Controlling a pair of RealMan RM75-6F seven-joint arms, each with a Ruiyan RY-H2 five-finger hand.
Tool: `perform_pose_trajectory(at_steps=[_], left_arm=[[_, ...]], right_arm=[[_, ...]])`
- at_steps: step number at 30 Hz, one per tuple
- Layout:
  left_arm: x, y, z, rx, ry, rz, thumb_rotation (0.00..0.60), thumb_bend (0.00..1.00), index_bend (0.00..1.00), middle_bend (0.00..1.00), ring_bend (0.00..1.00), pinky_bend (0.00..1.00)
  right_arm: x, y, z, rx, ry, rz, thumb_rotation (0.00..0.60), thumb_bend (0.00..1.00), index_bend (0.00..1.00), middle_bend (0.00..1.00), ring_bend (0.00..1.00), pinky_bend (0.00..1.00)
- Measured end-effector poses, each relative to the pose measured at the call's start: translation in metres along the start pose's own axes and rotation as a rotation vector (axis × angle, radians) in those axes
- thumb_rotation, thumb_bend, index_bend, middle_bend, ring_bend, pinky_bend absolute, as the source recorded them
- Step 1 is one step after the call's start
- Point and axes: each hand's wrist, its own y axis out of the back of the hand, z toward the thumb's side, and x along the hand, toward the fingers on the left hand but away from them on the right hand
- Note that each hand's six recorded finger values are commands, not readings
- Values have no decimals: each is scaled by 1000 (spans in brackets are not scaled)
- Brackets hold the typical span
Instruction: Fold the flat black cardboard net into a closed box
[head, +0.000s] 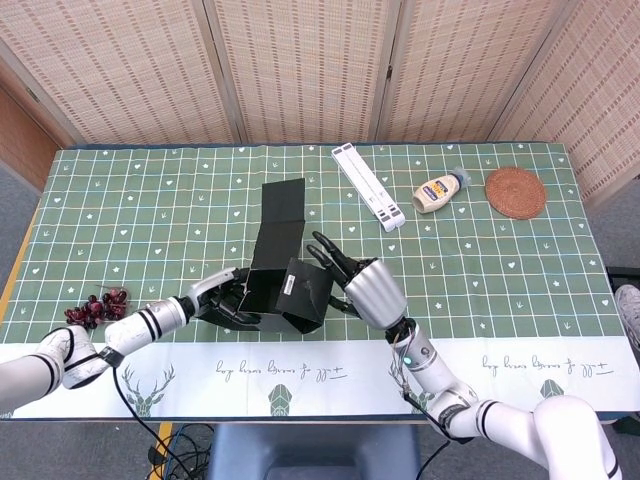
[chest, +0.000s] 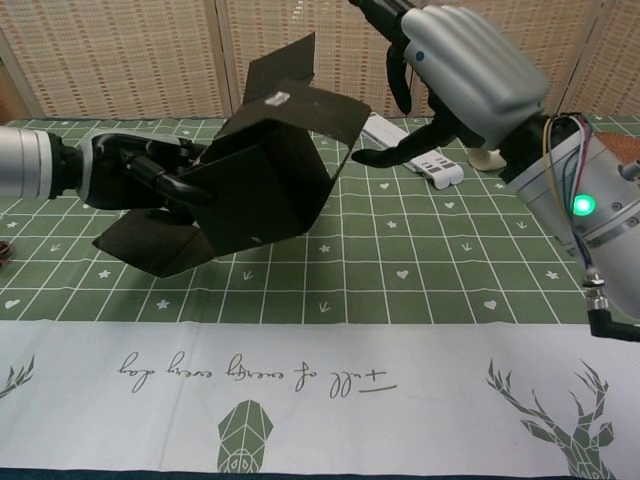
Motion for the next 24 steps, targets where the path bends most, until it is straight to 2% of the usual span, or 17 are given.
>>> perform_pose_trajectory(at_steps=[8, 15, 18, 24], left_arm=[[7, -4, -8, 52, 22, 24, 600, 145, 220, 203, 597, 874], [13, -9, -16, 106, 30, 37, 600, 145, 220, 203, 596, 874], [15, -12, -20, 138, 35, 41, 600, 145, 220, 203, 596, 874], [21, -18, -30, 234, 44, 46, 600, 145, 217, 203, 592, 874]], right_arm=[[0, -9, 9, 16, 44, 58, 600, 7, 0, 71, 697, 1000], [2, -21, 14, 35, 78, 105, 600, 62, 0, 110, 702, 1000], [5, -28, 14, 45, 89, 131, 600, 117, 0, 126, 706, 1000], [15, -47, 17, 68, 115, 197, 600, 137, 0, 155, 715, 1000]])
